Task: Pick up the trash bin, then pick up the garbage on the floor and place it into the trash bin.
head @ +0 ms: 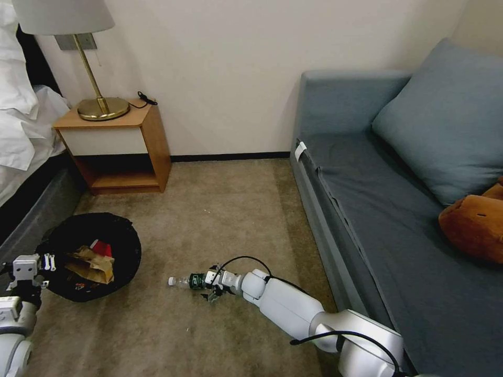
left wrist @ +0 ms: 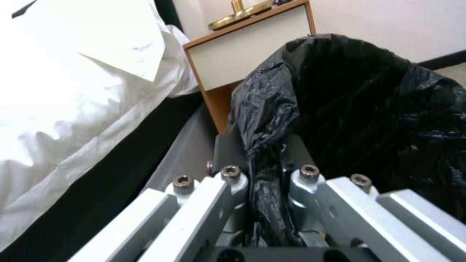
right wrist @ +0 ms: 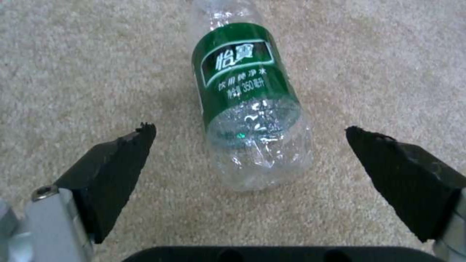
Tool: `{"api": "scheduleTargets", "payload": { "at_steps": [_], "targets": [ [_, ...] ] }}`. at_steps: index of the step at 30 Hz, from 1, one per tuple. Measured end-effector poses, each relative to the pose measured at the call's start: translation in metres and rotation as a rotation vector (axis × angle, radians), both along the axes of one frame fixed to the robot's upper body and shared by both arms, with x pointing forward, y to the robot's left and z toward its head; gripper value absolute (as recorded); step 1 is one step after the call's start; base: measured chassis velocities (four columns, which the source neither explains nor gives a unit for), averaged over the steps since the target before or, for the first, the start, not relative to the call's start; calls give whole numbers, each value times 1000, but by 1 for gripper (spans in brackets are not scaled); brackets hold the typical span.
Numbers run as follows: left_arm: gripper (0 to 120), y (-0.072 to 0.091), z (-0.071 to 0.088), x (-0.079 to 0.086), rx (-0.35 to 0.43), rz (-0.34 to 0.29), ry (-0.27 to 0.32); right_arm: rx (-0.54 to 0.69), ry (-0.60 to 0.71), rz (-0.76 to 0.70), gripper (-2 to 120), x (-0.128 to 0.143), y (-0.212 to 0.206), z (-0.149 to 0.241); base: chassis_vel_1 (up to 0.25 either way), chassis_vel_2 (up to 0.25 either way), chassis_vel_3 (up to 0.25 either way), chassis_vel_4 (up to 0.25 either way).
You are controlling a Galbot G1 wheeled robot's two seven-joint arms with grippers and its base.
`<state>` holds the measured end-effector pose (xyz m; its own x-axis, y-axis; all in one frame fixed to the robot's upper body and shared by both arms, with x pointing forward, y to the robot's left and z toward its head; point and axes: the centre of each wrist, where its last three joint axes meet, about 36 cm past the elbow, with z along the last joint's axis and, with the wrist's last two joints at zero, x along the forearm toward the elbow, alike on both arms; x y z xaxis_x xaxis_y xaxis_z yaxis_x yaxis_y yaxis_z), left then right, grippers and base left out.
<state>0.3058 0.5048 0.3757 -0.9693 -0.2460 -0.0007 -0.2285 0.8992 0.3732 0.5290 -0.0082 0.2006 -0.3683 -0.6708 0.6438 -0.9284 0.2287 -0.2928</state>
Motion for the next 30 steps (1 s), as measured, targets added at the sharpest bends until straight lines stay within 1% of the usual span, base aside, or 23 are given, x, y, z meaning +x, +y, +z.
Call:
{"api": "scheduleTargets", "payload": {
  "at_steps": [19, 20, 21, 22, 25, 26, 27, 28, 30],
  "targets": [
    [5, 4, -1, -5, -12, 10, -3, 10, -9, 17, 100, -5, 3, -2, 0, 0, 0, 0],
    [5, 4, -1, -5, -13, 9, -3, 10, -9, 15, 99, -6, 3, -3, 0, 0, 0, 0],
    [5, 4, -2, -5, -13, 9, -3, 9, -8, 14, 93, -6, 2, -4, 0, 0, 0, 0],
    [5, 4, -2, -5, -13, 9, -3, 9, -8, 14, 93, -6, 2, -4, 0, 0, 0, 0],
    [5, 4, -1, -4, -14, 9, -5, 12, -6, 15, 78, -8, 1, -6, 0, 0, 0, 0],
    [5, 4, -1, -4, -14, 9, -5, 12, -6, 15, 78, -8, 1, -6, 0, 0, 0, 0],
    [5, 4, -1, -4, -14, 8, -6, 12, -7, 16, 73, -8, 1, -6, 0, 0, 0, 0],
    [5, 4, -1, -4, -14, 8, -6, 12, -7, 16, 73, -8, 1, -6, 0, 0, 0, 0],
    [5, 3, -1, -3, -15, 7, -7, 14, -7, 17, 61, -8, 1, -6, 0, 0, 0, 0]
  ]
}}
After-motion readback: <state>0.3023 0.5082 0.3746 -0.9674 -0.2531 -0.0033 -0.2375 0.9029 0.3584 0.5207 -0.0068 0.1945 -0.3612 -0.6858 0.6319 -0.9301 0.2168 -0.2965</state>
